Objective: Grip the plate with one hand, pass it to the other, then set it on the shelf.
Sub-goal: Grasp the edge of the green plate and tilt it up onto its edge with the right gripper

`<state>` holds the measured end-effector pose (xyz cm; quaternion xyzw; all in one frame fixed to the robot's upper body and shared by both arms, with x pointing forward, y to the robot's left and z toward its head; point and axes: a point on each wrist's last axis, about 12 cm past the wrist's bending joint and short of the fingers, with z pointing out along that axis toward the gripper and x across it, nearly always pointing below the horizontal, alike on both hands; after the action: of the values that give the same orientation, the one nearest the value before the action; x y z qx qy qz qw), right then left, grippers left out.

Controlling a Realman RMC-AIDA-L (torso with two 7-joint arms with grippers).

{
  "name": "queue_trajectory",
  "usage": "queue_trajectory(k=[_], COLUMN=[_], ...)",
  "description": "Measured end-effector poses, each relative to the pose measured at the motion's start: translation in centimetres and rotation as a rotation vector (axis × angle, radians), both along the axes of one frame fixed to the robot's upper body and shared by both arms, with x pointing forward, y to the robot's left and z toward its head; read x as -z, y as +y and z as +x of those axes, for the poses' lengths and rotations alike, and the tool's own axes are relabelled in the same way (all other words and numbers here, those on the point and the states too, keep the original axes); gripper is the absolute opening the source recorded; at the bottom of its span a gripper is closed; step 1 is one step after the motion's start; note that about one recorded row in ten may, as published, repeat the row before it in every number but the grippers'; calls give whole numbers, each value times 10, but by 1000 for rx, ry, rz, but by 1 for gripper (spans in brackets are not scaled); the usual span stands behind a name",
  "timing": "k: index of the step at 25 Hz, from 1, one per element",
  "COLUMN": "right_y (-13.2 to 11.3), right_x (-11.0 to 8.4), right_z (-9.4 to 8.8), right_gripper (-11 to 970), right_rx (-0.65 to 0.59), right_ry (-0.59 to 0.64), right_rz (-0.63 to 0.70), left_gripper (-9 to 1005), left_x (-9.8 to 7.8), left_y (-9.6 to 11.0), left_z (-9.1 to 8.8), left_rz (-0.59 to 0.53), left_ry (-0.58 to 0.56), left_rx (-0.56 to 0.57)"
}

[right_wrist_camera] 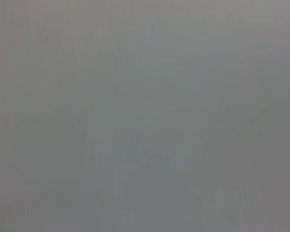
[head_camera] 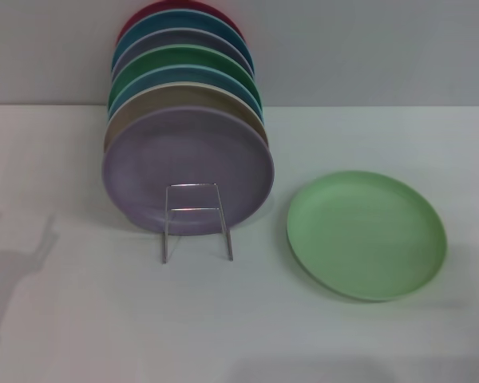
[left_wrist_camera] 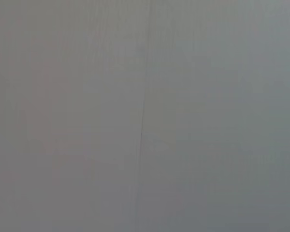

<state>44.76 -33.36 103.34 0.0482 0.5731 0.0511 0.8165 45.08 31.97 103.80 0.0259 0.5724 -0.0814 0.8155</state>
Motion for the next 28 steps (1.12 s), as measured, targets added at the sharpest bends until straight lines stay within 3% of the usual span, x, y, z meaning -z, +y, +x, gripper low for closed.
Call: queue_trajectory(k=[18,28], right_y=[-3,-19], right_x=[0,-2], right_z=[4,30], right_gripper=[644,646], right_rx=[-2,4], right_ry=[18,91], right_rz=[-16,-49], left_gripper=[861,862], left_x=[2,2], left_y=[-2,-2], left_z=[-1,-1], left_rz=[-1,0], left_ry=[12,12], left_rx=[7,9])
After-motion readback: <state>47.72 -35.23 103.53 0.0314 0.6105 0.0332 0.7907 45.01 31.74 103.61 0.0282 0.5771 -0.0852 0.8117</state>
